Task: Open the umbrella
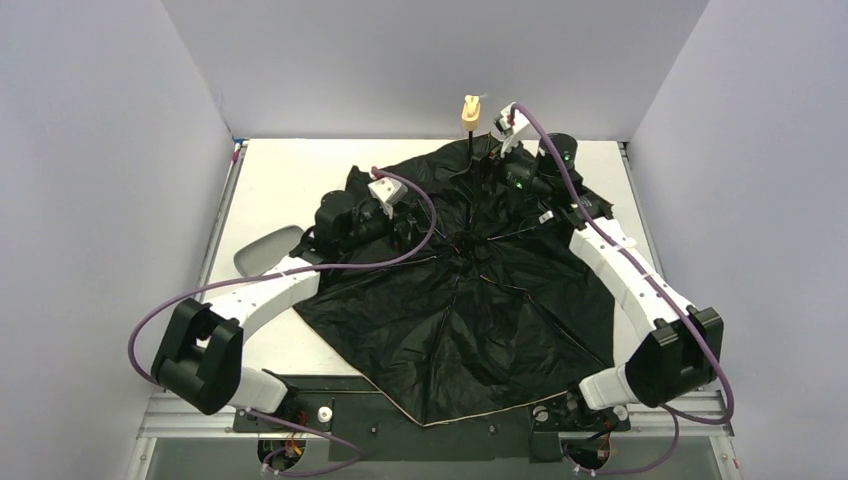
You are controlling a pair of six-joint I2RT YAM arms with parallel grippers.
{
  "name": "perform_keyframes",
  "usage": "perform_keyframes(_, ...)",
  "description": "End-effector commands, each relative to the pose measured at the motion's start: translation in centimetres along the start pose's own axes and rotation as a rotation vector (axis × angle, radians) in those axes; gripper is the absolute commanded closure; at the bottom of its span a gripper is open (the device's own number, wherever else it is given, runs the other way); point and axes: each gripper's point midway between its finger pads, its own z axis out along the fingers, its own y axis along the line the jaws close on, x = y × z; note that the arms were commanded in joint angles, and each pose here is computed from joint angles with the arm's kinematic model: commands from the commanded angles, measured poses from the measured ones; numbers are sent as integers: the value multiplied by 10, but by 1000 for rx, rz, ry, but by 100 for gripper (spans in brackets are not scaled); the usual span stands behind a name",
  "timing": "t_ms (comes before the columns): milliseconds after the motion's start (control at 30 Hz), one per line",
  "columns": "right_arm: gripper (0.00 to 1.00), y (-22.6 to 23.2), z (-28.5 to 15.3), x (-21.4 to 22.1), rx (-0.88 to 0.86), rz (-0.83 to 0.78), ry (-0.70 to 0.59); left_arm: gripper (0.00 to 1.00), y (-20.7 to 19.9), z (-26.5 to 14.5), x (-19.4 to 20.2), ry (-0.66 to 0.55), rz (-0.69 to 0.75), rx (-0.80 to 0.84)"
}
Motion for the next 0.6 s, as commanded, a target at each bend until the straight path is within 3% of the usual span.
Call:
perform_keyframes(0, 19, -16, 18, -16, 77, 34, -96, 3, -5, 17, -17, -103, 0, 7)
perform_keyframes(200, 36, -26, 31, -12, 126, 86, -109, 1, -14, 41, -3, -119, -8, 12)
perform_keyframes(433, 82, -28, 35, -20, 152, 108, -133, 8, -19, 68, 12, -143, 27, -45)
perform_keyframes(567, 100, -29, 33, -24, 168, 105, -138, 14, -24, 85, 12, -169, 49, -44)
